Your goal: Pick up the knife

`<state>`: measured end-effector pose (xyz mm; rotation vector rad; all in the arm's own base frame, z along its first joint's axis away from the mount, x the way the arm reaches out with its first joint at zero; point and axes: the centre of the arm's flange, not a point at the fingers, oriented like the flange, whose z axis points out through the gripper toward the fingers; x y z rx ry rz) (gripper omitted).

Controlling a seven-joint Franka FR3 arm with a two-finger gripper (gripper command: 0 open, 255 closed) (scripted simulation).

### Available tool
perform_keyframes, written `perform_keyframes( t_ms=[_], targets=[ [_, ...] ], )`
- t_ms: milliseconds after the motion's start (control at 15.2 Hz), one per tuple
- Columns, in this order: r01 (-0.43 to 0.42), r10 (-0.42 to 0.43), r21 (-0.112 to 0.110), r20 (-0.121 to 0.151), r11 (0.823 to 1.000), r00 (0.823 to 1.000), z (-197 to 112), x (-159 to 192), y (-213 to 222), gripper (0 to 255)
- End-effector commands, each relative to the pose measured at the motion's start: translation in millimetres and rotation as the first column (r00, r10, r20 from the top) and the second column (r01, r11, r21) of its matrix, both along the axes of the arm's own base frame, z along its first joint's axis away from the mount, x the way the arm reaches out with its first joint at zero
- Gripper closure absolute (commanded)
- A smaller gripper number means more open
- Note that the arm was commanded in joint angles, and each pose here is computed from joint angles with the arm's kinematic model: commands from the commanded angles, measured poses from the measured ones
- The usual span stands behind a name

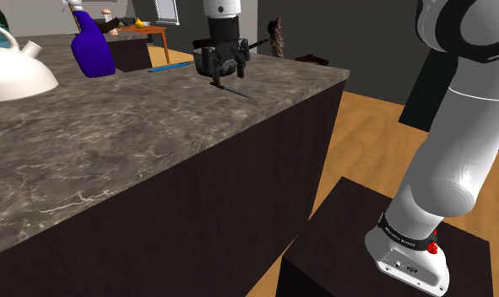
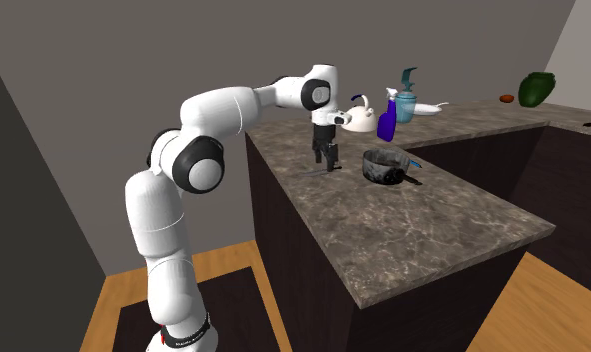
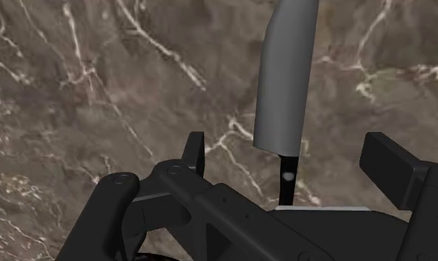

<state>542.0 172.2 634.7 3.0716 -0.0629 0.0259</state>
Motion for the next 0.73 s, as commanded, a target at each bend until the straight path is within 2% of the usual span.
perform_keyframes(
  t_ms=[0,132,198,660],
  targets=[
    [0.000,0.000,0.000,0.000,1.000,1.000,-15.0,-0.4,-0.1,0],
    [0.000,0.000,0.000,0.000,1.000,1.000,-15.0,-0.4,-0.1,0],
    [0.000,0.000,0.000,0.000,1.000,1.000,-15.0,-0.2,-0.7,255],
    [0.000,0.000,0.000,0.000,1.000,1.000,-14.4,4.3,1.5,255]
  ],
)
